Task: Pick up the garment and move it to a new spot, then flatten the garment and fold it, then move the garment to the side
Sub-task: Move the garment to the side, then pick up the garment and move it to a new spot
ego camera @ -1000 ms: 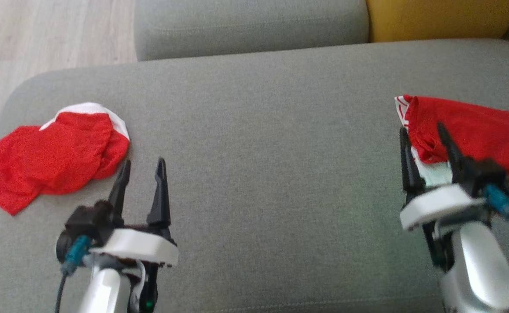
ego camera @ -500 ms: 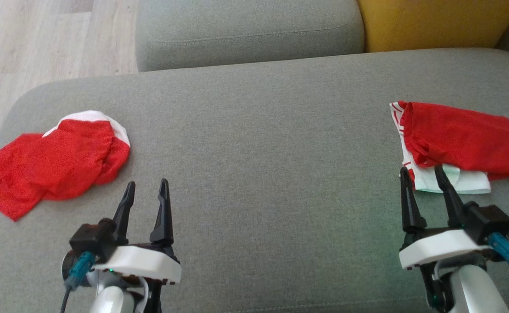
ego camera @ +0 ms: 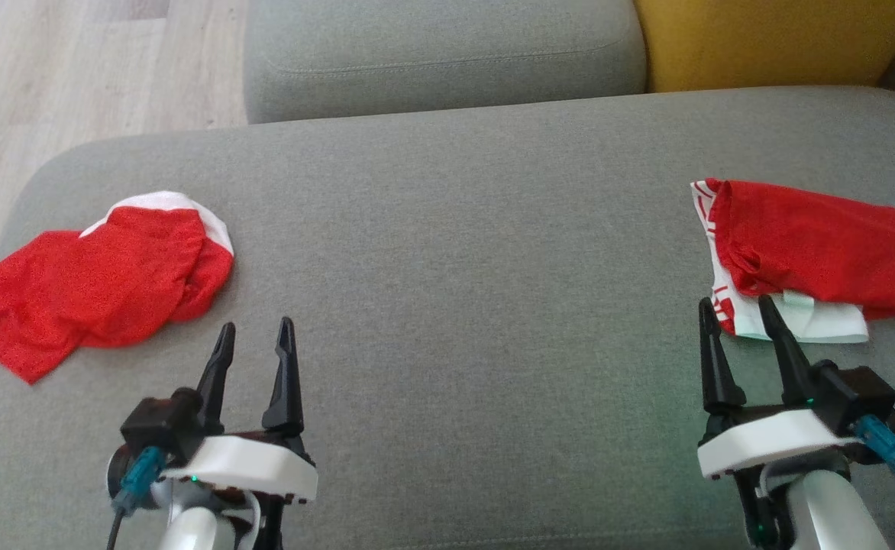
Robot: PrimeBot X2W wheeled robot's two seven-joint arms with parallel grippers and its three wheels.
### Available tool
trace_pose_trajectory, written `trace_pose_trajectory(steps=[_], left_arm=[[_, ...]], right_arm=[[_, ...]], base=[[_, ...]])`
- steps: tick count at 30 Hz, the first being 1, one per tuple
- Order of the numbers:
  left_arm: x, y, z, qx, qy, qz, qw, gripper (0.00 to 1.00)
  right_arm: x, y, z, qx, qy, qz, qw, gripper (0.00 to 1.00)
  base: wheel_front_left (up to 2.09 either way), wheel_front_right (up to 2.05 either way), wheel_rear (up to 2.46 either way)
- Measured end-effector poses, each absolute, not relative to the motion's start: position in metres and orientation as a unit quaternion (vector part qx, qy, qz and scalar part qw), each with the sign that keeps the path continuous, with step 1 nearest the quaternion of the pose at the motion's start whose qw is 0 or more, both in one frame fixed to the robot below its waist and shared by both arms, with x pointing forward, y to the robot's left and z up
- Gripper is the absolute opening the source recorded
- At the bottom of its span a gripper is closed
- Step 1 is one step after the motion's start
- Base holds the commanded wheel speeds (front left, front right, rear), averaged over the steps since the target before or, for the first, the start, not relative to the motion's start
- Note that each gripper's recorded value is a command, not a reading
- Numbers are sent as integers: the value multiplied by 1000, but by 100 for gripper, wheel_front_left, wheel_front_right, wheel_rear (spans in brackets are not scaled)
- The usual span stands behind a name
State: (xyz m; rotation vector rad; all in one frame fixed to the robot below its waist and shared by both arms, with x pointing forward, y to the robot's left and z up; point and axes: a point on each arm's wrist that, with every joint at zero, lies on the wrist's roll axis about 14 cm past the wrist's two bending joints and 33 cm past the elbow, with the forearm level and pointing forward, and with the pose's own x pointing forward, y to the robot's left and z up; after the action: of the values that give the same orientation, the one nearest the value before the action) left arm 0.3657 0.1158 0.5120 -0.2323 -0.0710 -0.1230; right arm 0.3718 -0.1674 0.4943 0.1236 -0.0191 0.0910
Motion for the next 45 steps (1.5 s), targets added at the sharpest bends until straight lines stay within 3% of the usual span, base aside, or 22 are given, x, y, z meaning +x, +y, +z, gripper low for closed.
trace_pose_trajectory(steps=[10, 23, 33, 45], left_arm=[[355, 143, 512, -118, -40, -18, 992, 100], [309, 240, 519, -101, -69, 132, 984, 100], [269, 283, 521, -95, -83, 204, 971, 100], [251, 299, 516, -97, -79, 239, 963, 100]], right_arm=[[383, -137, 494, 69, -6, 88, 994, 100], [389, -42, 490, 79, 13, 222, 972, 100], [383, 12, 484, 82, 32, 297, 951, 100], [379, 29, 475, 80, 46, 322, 942, 100]], base=[[0, 0, 0], [0, 0, 0], [0, 0, 0], [0, 0, 0]])
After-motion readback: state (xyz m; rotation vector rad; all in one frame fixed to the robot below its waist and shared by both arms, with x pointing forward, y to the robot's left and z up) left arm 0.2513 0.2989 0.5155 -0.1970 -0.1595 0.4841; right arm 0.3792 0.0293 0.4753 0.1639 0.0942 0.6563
